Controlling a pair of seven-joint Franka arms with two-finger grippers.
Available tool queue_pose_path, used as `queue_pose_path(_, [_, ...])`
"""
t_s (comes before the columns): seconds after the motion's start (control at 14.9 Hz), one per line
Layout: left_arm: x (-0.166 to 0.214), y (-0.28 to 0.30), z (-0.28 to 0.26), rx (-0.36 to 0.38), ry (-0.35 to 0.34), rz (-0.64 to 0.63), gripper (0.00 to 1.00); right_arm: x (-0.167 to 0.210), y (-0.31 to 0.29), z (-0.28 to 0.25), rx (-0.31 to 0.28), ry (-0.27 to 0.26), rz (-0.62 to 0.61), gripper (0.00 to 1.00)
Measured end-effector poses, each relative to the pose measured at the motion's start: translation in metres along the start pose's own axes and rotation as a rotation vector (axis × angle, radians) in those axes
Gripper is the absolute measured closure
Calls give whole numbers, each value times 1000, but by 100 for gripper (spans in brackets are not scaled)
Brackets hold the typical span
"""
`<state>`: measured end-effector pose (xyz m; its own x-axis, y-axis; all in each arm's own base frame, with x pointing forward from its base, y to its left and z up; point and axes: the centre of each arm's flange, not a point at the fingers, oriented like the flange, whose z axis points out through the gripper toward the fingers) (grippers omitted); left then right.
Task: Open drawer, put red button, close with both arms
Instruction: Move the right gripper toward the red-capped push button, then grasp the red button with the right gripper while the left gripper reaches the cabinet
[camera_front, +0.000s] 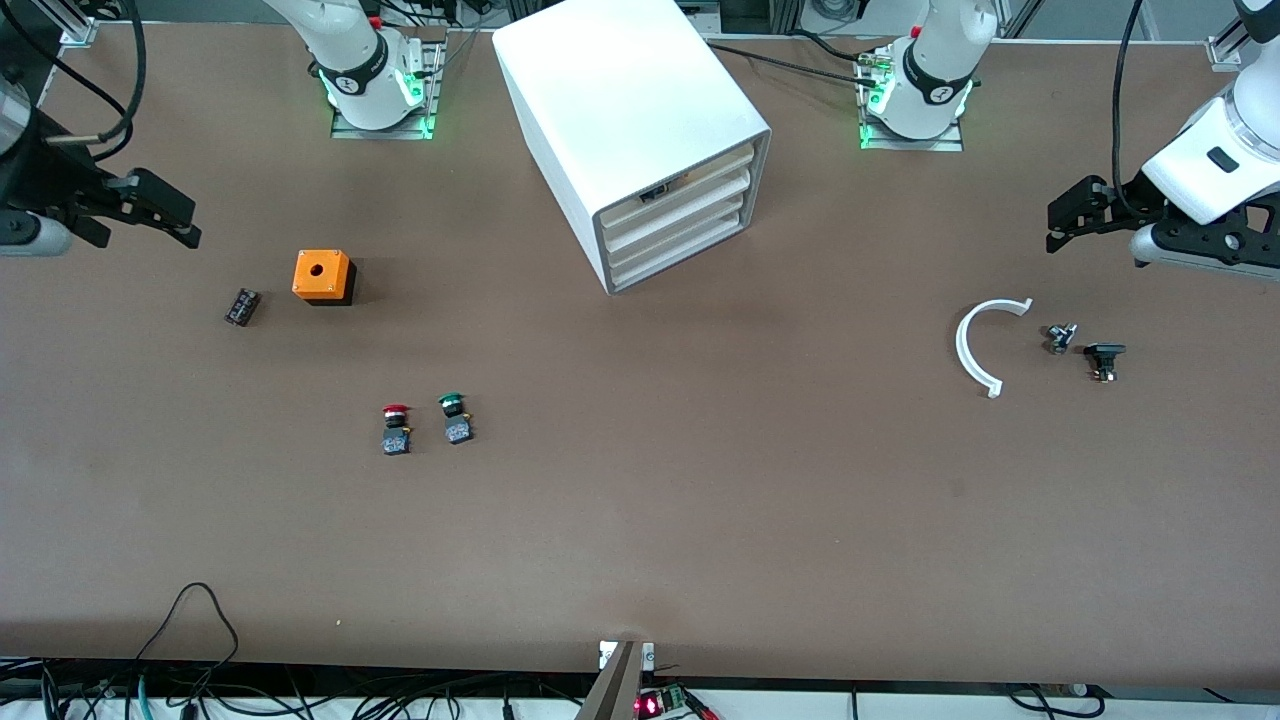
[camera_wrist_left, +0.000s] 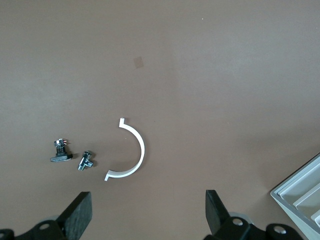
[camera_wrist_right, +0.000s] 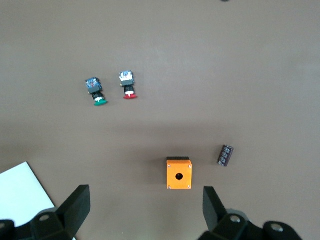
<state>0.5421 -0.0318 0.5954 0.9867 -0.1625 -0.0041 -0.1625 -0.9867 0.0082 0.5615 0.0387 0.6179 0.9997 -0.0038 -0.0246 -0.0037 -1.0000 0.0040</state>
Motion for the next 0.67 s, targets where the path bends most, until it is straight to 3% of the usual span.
queue_pose_path(0.47, [-1, 0, 1, -1, -7, 0, 0, 29, -3, 73, -2, -123, -6, 0])
queue_pose_path(0.67, [-5, 8, 4, -9, -52, 12, 0, 53, -15, 112, 3, -113, -25, 0])
